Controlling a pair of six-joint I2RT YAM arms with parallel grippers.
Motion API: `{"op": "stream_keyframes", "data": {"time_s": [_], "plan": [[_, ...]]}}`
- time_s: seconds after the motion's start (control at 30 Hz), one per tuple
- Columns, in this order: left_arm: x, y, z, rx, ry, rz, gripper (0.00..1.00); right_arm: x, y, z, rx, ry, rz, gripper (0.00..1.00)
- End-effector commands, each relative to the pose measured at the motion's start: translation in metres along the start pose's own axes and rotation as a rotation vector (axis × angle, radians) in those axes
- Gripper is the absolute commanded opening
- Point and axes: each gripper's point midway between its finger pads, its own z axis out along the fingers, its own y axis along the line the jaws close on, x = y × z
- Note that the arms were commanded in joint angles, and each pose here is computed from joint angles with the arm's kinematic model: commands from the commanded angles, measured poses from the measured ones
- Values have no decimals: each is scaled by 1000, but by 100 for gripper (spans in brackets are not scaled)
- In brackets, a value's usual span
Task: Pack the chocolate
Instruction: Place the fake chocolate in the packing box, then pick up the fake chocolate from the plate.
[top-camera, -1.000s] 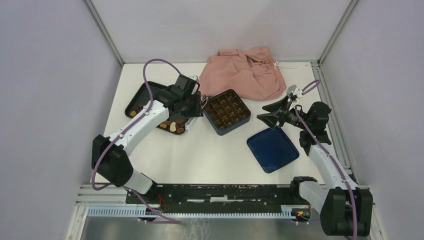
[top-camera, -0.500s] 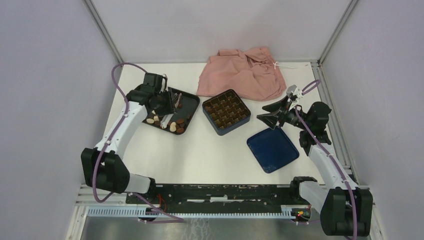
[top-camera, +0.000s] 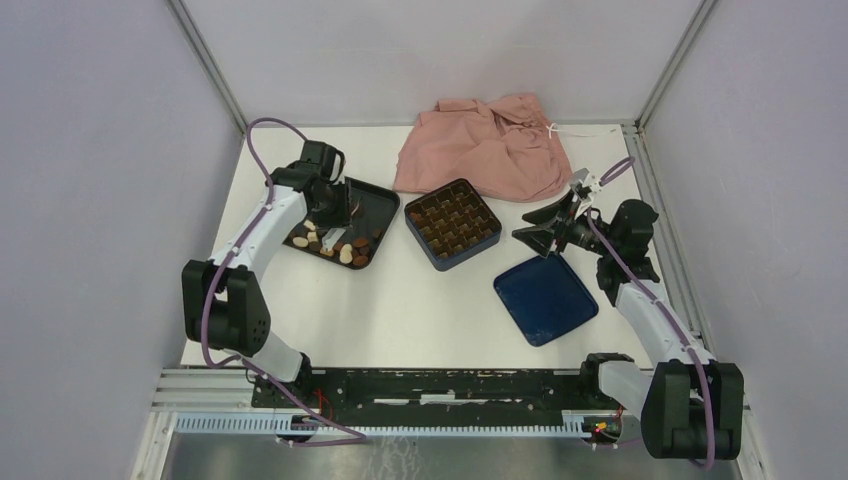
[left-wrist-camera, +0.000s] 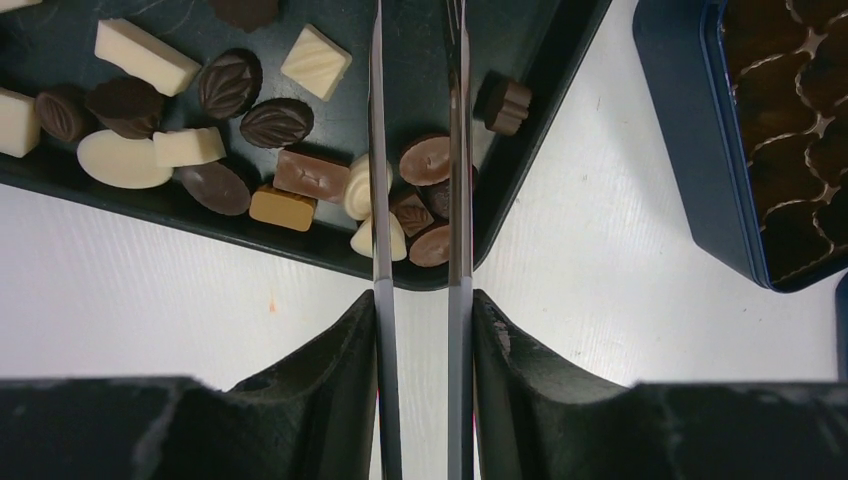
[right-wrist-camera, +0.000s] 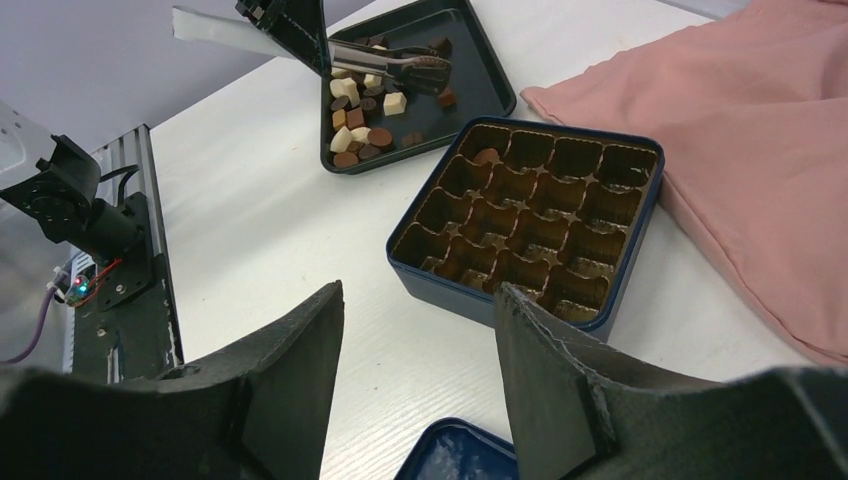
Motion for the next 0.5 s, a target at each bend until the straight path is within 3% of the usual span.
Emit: {"op": "stream_keyframes", "data": {"time_s": [0.0,0.47], "plan": [[-28,3,-18,-13,-108,49,42,-18,2,3,-27,-18,-63,62],[-35,10,-6,-55,-120,57,45,-15,-5,2,0,1,-110,63]]}}
